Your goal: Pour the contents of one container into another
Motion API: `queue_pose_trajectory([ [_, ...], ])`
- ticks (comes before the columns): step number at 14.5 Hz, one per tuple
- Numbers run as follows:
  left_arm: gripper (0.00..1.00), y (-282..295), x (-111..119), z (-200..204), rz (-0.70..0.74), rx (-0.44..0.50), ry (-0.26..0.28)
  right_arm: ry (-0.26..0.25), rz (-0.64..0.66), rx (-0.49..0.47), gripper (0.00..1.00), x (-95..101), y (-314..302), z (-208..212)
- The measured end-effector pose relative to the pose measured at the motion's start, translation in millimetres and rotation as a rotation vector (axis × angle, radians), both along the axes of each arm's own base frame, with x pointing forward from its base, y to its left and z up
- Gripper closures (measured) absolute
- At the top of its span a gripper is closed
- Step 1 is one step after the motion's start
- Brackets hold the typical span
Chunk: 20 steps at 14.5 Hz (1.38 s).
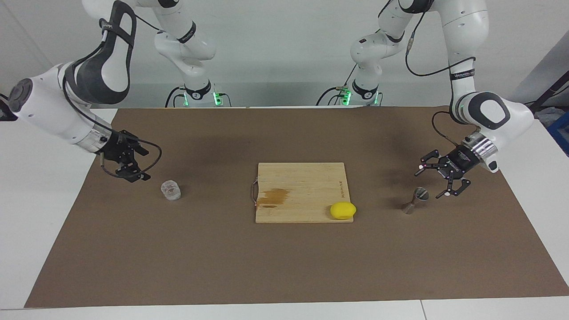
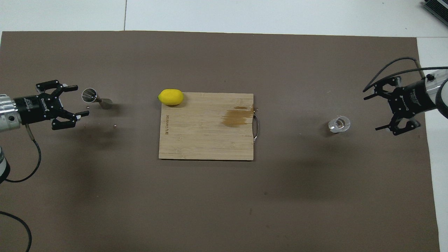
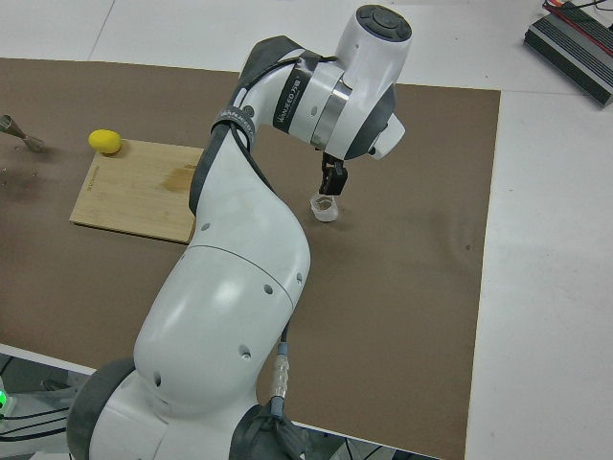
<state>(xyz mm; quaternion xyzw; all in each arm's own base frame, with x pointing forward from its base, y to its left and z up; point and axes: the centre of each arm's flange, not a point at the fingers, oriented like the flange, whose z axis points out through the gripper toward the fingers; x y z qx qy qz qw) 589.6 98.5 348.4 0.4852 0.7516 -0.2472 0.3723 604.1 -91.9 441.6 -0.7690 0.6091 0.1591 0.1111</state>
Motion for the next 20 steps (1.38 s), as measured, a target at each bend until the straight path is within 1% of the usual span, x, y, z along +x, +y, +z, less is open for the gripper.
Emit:
queue_pose_trajectory([
  [2,0.0,-1,0,-2,0.007,0.005,0.0,0.0,-0.048,0.024,0.01,1.0,-14,-26],
  [4,0.0,-3,-1,-8,0.021,0.006,0.004,-0.013,-0.078,0.056,0.01,-2.3,-23,-54],
  [6,0.0,-8,-2,-14,0.025,0.006,0.003,-0.004,-0.102,0.079,0.01,-7.1,-29,-79],
  [8,0.0,-13,-3,-18,0.027,0.011,0.003,0.004,-0.106,0.116,0.0,-8.9,-37,-102],
  [9,0.0,-15,-3,-18,0.029,0.011,0.003,0.0,-0.097,0.146,0.0,-9.0,-41,-115],
  [10,0.03,-15,-3,-19,0.032,0.011,0.003,-0.006,-0.089,0.171,0.0,-9.2,-46,-128],
  [12,0.04,-18,-3,-19,0.037,0.004,0.0,-0.011,-0.087,0.192,0.0,-10.1,-57,-153],
  [14,0.04,-20,-2,-19,0.041,-0.003,-0.005,-0.001,-0.1,0.217,0.0,-11.9,-64,-170],
  [16,0.04,-20,-2,-19,0.045,-0.008,-0.006,-0.004,-0.137,0.277,0.0,-11.2,-62,-183],
  [17,0.04,-20,-2,-19,0.046,-0.009,-0.006,0.003,-0.142,0.298,0.0,-11.5,-59,-190],
  [20,0.05,-19,-2,-19,0.048,-0.009,-0.007,0.017,-0.13,0.316,0.0,-12.2,-51,-201],
])
